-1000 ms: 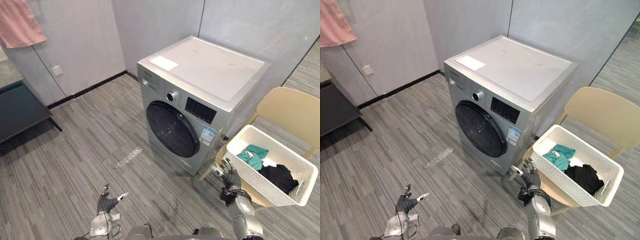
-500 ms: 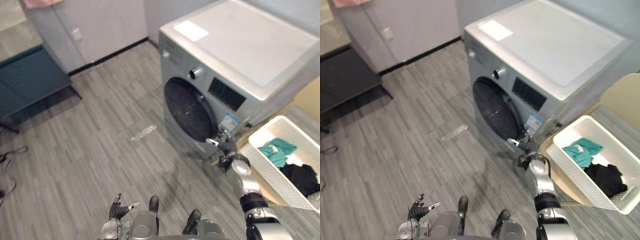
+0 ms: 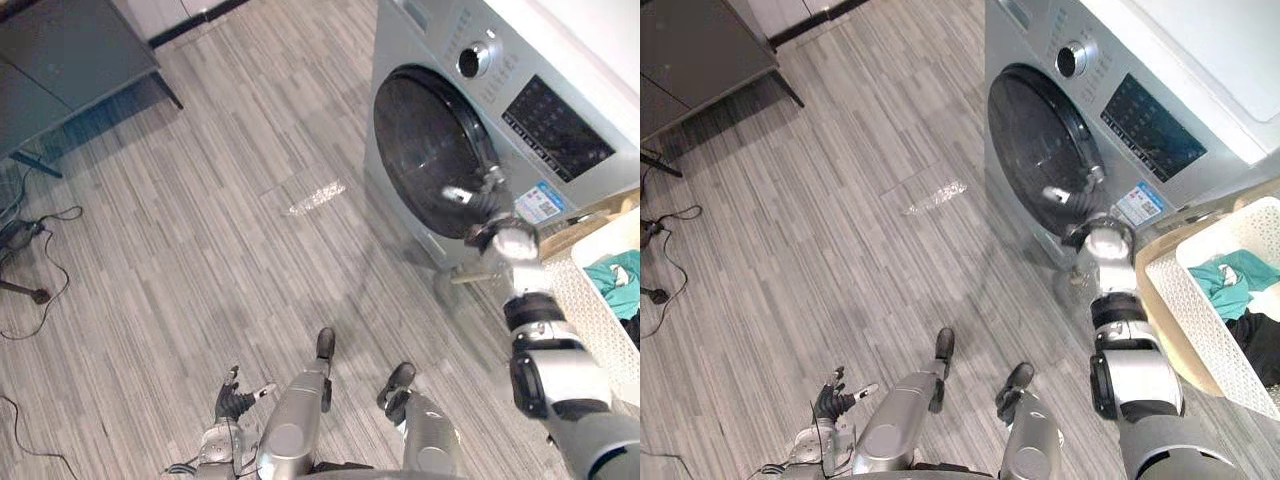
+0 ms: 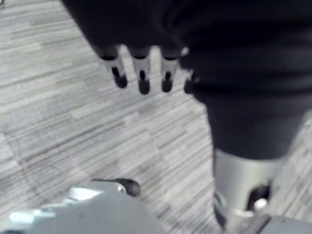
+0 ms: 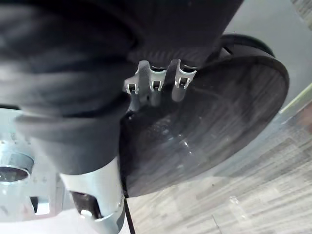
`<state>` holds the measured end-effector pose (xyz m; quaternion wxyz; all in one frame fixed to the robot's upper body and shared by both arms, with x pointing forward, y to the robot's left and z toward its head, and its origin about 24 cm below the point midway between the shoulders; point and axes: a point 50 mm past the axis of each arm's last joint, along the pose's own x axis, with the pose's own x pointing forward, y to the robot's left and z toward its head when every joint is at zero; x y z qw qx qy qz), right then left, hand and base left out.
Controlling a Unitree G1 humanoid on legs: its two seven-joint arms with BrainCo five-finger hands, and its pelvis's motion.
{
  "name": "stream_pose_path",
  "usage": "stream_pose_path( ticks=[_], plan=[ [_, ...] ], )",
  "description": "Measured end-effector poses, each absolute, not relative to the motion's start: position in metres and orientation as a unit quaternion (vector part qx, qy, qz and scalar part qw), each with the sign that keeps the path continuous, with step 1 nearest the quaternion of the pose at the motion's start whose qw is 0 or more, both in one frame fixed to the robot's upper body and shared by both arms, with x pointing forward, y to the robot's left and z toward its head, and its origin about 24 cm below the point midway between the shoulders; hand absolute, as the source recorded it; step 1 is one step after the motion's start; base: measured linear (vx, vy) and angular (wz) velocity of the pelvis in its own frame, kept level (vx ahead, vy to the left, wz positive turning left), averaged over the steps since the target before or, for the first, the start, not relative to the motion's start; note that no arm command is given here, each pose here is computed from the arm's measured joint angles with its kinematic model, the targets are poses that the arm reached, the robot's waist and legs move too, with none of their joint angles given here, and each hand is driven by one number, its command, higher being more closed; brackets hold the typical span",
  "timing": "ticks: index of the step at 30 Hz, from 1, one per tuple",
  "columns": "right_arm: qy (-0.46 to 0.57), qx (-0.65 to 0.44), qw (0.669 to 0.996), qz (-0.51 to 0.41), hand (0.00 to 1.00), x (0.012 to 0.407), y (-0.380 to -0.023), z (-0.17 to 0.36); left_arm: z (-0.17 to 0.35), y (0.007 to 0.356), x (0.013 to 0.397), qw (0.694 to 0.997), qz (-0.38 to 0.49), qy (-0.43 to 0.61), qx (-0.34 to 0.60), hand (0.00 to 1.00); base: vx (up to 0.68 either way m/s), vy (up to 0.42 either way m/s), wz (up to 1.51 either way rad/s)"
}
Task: Pick up the laundry basket with both hands and put the clothes into the washing machine.
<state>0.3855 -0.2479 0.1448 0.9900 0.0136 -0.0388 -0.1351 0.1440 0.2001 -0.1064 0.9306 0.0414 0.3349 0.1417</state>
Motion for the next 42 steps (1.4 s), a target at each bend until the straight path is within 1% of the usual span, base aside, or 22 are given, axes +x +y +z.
stream_pose_path(
  ticks=[3,9,18,23,26,28,31,34,36,39,41,42],
  plan=[
    [-0.055,0.02,0.985,-0.162,0.0,0.384,-0.262,0.156,-0.106,0.201,0.143,0.929,0.151,0.335,0.038,0.0,-0.04,-0.014,0.02],
    [-0.071,0.03,0.978,-0.194,0.0,0.379,-0.279,0.165,-0.105,0.203,0.146,0.929,0.158,0.332,0.035,0.0,0.0,0.0,0.0],
    [-0.064,0.044,0.975,-0.207,0.0,0.383,-0.282,0.167,-0.103,0.206,0.154,0.93,0.171,0.322,0.031,0.0,0.0,-0.006,-0.02],
    [-0.062,0.053,0.974,-0.213,0.0,0.396,-0.28,0.19,-0.101,0.205,0.157,0.932,0.178,0.314,0.011,0.0,-0.03,-0.032,0.03],
    [-0.071,0.046,0.97,-0.23,0.0,0.394,-0.294,0.203,-0.097,0.201,0.165,0.937,0.177,0.302,-0.002,0.0,-0.04,-0.028,0.13],
    [-0.085,0.047,0.968,-0.232,0.0,0.395,-0.295,0.215,-0.094,0.198,0.172,0.939,0.183,0.291,-0.011,0.0,-0.04,-0.036,0.17],
    [-0.095,0.05,0.966,-0.237,0.0,0.396,-0.289,0.215,-0.091,0.194,0.179,0.942,0.182,0.28,-0.018,0.0,-0.01,-0.043,0.12],
    [-0.098,0.061,0.967,-0.228,0.0,0.398,-0.283,0.215,-0.08,0.189,0.193,0.951,0.177,0.251,-0.027,0.0,-0.08,-0.038,0.13],
    [-0.123,0.061,0.968,-0.208,0.0,0.397,-0.276,0.215,-0.075,0.19,0.199,0.953,0.184,0.239,-0.036,0.0,-0.06,-0.051,0.25],
    [-0.132,0.066,0.973,-0.179,0.0,0.399,-0.256,0.21,-0.074,0.187,0.202,0.953,0.186,0.235,-0.047,0.0,-0.05,-0.063,0.11],
    [-0.142,0.084,0.976,-0.141,0.0,0.398,-0.226,0.2,-0.075,0.185,0.202,0.951,0.194,0.237,-0.051,0.0,-0.04,-0.062,0.12],
    [-0.142,0.096,0.976,-0.133,0.0,0.396,-0.219,0.195,-0.075,0.186,0.202,0.95,0.196,0.238,-0.053,0.0,-0.01,-0.057,0.18]
  ],
)
